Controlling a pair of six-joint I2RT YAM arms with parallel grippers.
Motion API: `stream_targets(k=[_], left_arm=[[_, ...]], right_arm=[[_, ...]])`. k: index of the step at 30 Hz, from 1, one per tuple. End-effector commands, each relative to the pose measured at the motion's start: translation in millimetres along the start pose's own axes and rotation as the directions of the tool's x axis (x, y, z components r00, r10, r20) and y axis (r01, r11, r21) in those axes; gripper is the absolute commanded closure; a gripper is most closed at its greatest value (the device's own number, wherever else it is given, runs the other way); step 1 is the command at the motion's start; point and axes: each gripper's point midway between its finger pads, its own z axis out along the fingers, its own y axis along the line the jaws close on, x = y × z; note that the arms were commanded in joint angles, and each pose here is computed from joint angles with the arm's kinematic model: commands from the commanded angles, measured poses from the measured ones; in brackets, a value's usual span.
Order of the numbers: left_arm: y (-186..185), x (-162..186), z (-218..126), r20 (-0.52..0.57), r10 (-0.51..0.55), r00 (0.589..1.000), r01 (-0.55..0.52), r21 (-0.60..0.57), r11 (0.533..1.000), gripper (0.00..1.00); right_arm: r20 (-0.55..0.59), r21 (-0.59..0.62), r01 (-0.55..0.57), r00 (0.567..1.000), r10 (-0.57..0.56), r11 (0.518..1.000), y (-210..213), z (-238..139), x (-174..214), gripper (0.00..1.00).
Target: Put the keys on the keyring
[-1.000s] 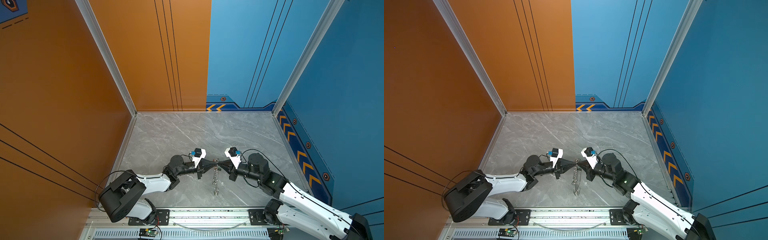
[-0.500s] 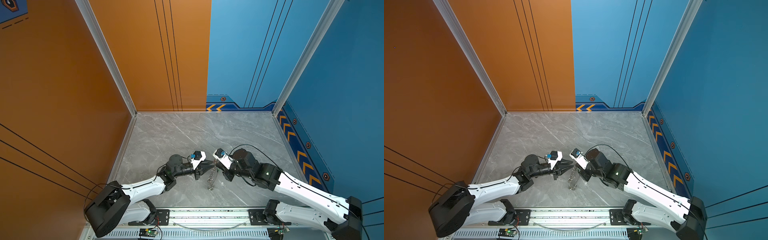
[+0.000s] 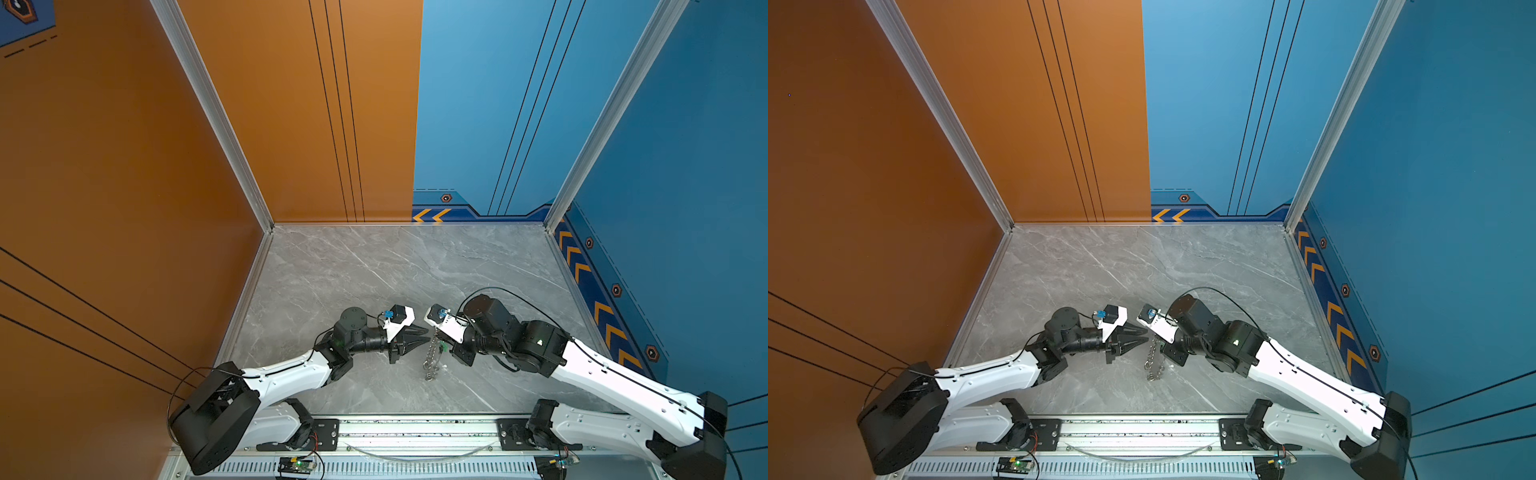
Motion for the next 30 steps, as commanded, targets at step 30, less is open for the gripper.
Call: stream_targets(k=[30], left_arm=[[-4.8, 0.9, 10.6, -0.023, -0.044, 0.999, 0.046, 0.086, 0.995, 1.0]], right_arm=[[0.059, -0.05, 0.075, 0.996, -0.072, 0.996, 6.8, -1.9, -18.6, 1.0]])
